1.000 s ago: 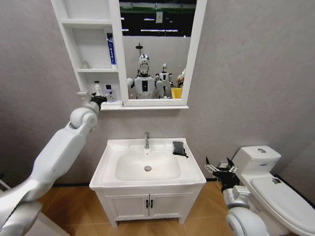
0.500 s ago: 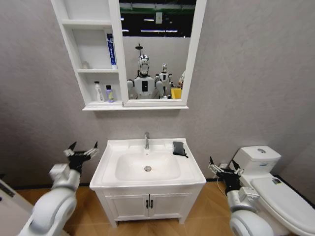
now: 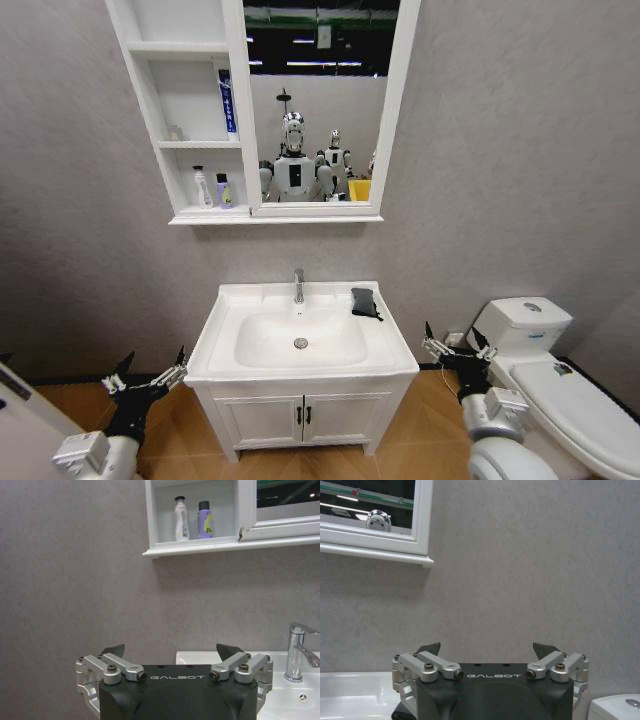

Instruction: Move facial cleanser and shampoo from washbasin to cabinet, then wipe washbasin with towel.

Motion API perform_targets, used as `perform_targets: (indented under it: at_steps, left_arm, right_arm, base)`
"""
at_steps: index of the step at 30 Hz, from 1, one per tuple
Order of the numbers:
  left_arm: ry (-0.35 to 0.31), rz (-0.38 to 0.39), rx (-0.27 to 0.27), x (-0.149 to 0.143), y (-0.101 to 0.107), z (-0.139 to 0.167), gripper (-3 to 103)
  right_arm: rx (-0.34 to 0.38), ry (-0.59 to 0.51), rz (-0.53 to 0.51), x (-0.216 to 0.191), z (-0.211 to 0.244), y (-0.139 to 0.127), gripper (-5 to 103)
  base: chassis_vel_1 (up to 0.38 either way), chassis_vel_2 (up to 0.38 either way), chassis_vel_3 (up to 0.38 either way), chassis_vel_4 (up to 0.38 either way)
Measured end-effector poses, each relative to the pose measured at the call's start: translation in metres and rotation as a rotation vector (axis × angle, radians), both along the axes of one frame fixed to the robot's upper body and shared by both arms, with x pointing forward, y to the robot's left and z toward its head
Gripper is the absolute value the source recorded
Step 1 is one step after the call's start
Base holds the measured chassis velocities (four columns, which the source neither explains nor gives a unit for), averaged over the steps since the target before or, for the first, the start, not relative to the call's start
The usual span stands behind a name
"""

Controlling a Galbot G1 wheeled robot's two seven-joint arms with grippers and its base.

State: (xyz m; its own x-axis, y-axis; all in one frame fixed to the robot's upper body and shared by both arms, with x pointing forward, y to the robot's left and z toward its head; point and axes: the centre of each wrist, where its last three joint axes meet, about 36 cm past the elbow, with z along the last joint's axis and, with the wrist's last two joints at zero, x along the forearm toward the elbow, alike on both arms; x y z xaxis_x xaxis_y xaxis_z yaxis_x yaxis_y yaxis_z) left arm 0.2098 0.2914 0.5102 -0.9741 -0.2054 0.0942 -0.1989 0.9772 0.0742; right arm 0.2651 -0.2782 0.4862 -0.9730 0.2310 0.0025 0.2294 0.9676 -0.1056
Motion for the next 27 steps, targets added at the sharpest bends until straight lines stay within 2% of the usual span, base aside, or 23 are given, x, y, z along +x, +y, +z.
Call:
perform_targets:
  at_steps: [12,21,22,24,25,27]
  left_arm:
    - [0.001,-0.002,-0.005,0.002,0.000,-0.001,100]
    - [0.001,-0.003,-0.007,0.003,0.000,-0.002,100]
    - [0.002,-0.003,-0.007,0.003,0.000,-0.002,100]
    - [0.002,-0.003,-0.008,0.003,0.000,-0.002,100]
    - [0.002,-0.003,-0.008,0.003,0.000,-0.002,100]
    - [0.002,-0.003,-0.008,0.003,0.000,-0.002,100]
  right_arm:
    - [-0.005,0.052,0.096,0.001,0.002,0.003,100]
    - [-0.017,0.056,0.107,0.013,-0.009,0.001,100]
    - [-0.011,0.062,0.106,0.020,-0.010,-0.002,100]
    - [0.057,0.116,0.095,0.055,-0.010,-0.016,100]
    - [0.057,0.116,0.095,0.055,-0.010,-0.016,100]
    - [0.094,0.183,0.085,0.089,-0.012,-0.027,100]
  base:
    - [0.000,0.000,0.000,0.000]
    - [-0.042,0.046,0.065,-0.045]
    - [-0.062,0.058,0.080,-0.069]
    - [-0.033,0.029,0.022,-0.043]
    - [0.000,0.000,0.000,0.000]
    - [0.000,0.000,0.000,0.000]
